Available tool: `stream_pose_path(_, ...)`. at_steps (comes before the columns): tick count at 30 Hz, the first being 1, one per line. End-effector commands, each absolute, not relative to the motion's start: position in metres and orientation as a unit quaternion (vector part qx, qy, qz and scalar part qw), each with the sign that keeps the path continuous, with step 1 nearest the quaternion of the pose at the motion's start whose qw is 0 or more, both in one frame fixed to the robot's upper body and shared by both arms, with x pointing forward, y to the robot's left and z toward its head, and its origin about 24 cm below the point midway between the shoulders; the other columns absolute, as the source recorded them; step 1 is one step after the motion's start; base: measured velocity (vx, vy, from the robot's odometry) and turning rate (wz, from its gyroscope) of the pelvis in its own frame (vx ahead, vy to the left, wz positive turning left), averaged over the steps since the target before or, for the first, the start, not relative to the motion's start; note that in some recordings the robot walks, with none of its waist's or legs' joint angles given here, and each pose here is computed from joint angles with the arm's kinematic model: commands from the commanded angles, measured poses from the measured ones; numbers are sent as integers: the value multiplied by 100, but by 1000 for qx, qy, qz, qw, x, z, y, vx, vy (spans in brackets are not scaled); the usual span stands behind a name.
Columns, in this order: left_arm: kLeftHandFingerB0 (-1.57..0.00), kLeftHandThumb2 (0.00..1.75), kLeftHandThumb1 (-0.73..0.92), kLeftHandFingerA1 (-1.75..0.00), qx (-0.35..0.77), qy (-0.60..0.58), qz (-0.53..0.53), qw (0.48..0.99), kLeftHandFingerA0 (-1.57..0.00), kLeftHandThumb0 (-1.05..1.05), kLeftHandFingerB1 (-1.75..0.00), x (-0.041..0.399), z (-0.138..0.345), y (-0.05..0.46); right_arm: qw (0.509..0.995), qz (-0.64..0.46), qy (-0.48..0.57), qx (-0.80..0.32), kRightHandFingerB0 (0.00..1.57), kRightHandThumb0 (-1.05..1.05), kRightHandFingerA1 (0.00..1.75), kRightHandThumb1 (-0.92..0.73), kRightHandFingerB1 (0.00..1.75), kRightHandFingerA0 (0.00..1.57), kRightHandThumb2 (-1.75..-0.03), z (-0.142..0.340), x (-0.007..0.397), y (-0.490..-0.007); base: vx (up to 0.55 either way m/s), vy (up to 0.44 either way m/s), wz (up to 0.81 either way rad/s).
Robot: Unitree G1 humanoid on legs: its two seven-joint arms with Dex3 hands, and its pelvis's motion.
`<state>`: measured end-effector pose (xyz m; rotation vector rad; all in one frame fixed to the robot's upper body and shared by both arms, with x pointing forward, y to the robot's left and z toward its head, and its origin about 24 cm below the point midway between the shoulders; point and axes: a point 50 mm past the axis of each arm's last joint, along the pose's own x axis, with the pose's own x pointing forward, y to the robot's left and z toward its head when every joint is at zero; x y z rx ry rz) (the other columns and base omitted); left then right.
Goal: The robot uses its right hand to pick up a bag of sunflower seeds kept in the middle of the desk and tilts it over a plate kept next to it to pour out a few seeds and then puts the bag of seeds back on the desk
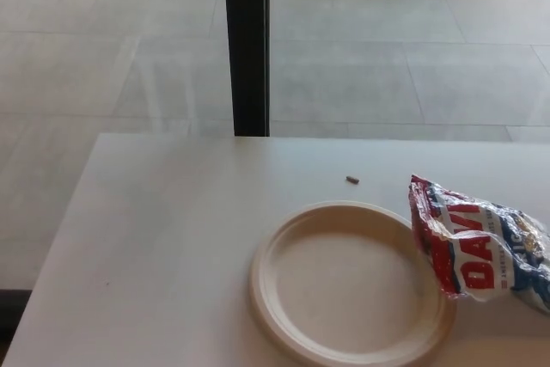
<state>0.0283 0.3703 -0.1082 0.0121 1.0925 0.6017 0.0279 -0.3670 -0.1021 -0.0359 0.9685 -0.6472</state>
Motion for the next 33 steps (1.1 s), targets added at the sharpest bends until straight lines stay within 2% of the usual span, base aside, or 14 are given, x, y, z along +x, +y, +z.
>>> stream_pose_path(1, -31, 60, 64, -53, -76, 438, 333, 832, -45, -74, -35, 25, -92, 393, 851, -422, 301, 81, 0, -98, 0, -55, 35, 0, -70, -68, 24, -409, 0, 0, 0)
stream_pose_path(4, -32, 59, 63, -55, -78, 435, 342, 829, -46, -74, -35, 25, -92, 393, 843, -477, 219, 118, 0, -101, 0, -58, 32, 0, -58, -49, 29, -428, 0, 0, 0)
stream_pose_path(5, -33, 60, 63, -57, -78, 435, 344, 829, -48, -74, -34, 26, -92, 393, 842, -482, 215, 115, 0, -105, 10, -60, 28, 0, -101, -47, 31, -431, 0, 0, 0)
stream_pose_path(7, -38, 60, 62, -61, -88, 426, 349, 830, -49, -76, -37, 25, -92, 393, 836, -512, 177, 93, 0, -99, 17, -54, 34, 0, -101, -27, 38, -448, 0, 0, 0)
stream_pose_path(10, -39, 60, 63, -59, -100, 420, 355, 829, -49, -72, -37, 26, -92, 393, 826, -539, 146, 78, 0, -105, 16, -59, 33, 0, -103, -12, 47, -459, 0, 0, 0)
stream_pose_path(12, -35, 60, 65, -53, -98, 419, 349, 833, -46, -74, -35, 25, -91, 394, 821, -559, 66, 95, 0, -105, 23, -62, 36, 0, -102, 18, 62, -477, 0, 0, 0)
stream_pose_path(16, -34, 60, 64, -56, -97, 417, 347, 834, -47, -75, -36, 23, -90, 394, 824, -560, 7, 88, 0, -105, 18, -63, 34, 0, -103, 49, 81, -488, 0, 0, 0)
stream_pose_path(18, -37, 60, 65, -57, -96, 418, 347, 834, -47, -75, -35, 22, -91, 394, 847, -523, -46, 85, 0, -101, 26, -59, 40, 0, -102, 70, 96, -491, 0, 0, 0)
stream_pose_path(19, -35, 60, 65, -53, -98, 419, 349, 832, -45, -72, -35, 22, -92, 392, 858, -504, -75, 62, 0, -105, 14, -61, 34, 0, -99, 89, 113, -491, 0, 0, 0)
stream_pose_path(24, -33, 60, 65, -54, -99, 417, 349, 834, -46, -72, -35, 22, -92, 392, 898, -427, -102, -14, 0, -105, 10, -61, 28, 0, -98, 126, 145, -481, 0, 0, -1)
stream_pose_path(25, -33, 60, 64, -56, -105, 415, 355, 831, -48, -70, -36, 22, -92, 392, 920, -376, -93, -61, 0, -99, 13, -56, 32, 0, -98, 145, 166, -475, 0, 0, 0)
stream_pose_path(29, -33, 60, 66, -55, -96, 419, 349, 833, -46, -72, -35, 21, -92, 393, 940, -276, -84, -183, 0, -105, 25, -61, 42, 0, -98, 181, 202, -453, 0, 0, 0)
stream_pose_path(32, -33, 60, 64, -54, -106, 417, 359, 828, -46, -71, -34, 21, -92, 393, 952, -201, -94, -212, 0, -98, 39, -58, 43, 0, -97, 195, 223, -433, 0, 0, 0)
stream_pose_path(33, -32, 60, 65, -55, -100, 418, 360, 828, -48, -72, -35, 19, -92, 393, 951, -185, -92, -228, 0, -102, 42, -51, 44, 0, -80, 196, 230, -427, 0, 0, 0)
